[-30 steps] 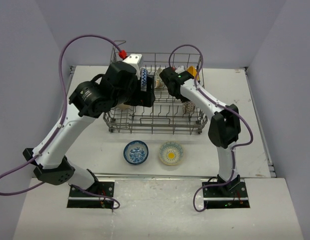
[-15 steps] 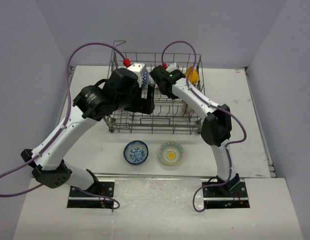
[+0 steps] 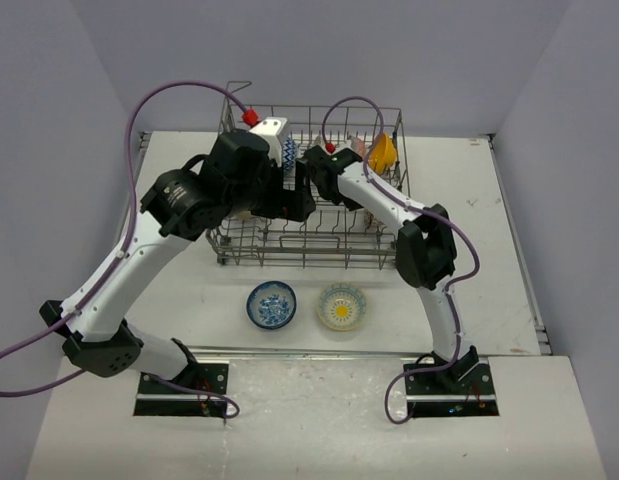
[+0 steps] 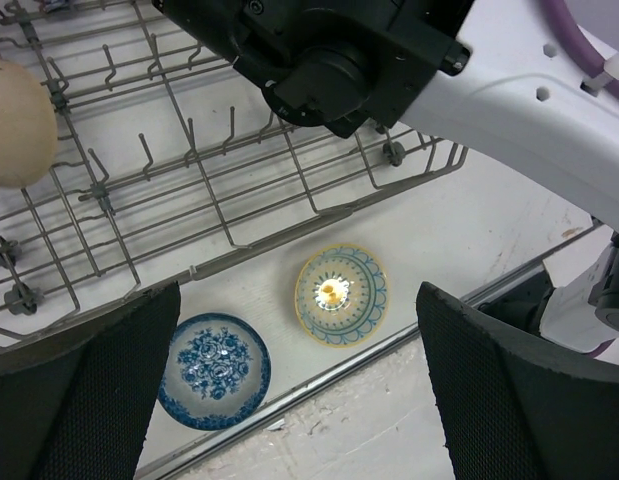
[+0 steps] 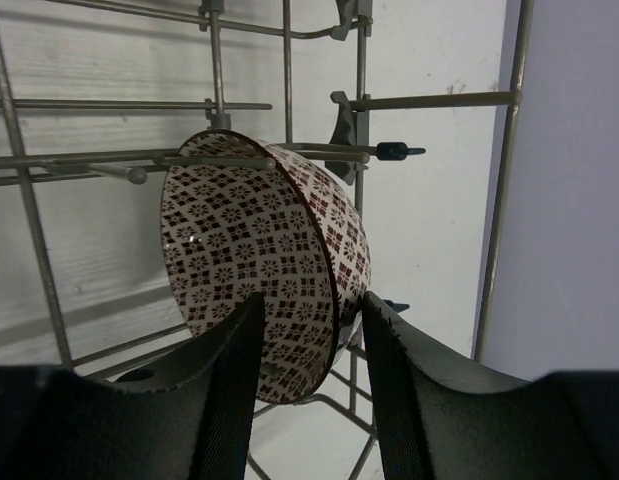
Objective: Unload the bowls from the dish rack
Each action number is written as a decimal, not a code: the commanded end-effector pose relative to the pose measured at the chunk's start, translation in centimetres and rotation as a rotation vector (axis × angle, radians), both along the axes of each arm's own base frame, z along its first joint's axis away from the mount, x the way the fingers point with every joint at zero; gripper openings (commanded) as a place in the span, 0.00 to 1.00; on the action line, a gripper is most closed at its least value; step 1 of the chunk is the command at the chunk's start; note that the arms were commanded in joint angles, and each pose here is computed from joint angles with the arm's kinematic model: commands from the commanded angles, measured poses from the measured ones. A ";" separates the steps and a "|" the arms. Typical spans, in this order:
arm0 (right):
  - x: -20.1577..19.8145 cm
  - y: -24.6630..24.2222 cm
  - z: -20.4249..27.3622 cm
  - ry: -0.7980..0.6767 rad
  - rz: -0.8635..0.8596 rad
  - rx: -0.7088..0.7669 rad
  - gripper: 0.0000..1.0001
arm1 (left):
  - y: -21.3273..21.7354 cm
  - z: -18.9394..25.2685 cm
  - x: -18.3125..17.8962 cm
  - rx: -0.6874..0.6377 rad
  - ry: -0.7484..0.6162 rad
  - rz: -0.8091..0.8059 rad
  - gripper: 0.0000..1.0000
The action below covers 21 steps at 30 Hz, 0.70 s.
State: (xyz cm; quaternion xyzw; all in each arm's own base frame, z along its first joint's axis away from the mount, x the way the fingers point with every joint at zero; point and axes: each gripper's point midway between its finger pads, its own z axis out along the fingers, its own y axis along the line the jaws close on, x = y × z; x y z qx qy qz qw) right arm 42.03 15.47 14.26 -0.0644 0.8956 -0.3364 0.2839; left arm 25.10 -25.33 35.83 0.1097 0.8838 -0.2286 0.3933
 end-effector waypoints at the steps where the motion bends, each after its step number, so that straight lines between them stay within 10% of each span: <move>1: 0.0 -0.2 -0.5 -0.016 -0.024 -0.016 0.44 | 0.1 1.2 -0.5 -0.049 -0.028 -0.019 1.00; 21: 0.2 -2.0 1.2 -0.051 -0.024 -0.187 0.09 | 0.1 0.2 -1.4 -0.047 -0.020 -0.070 1.00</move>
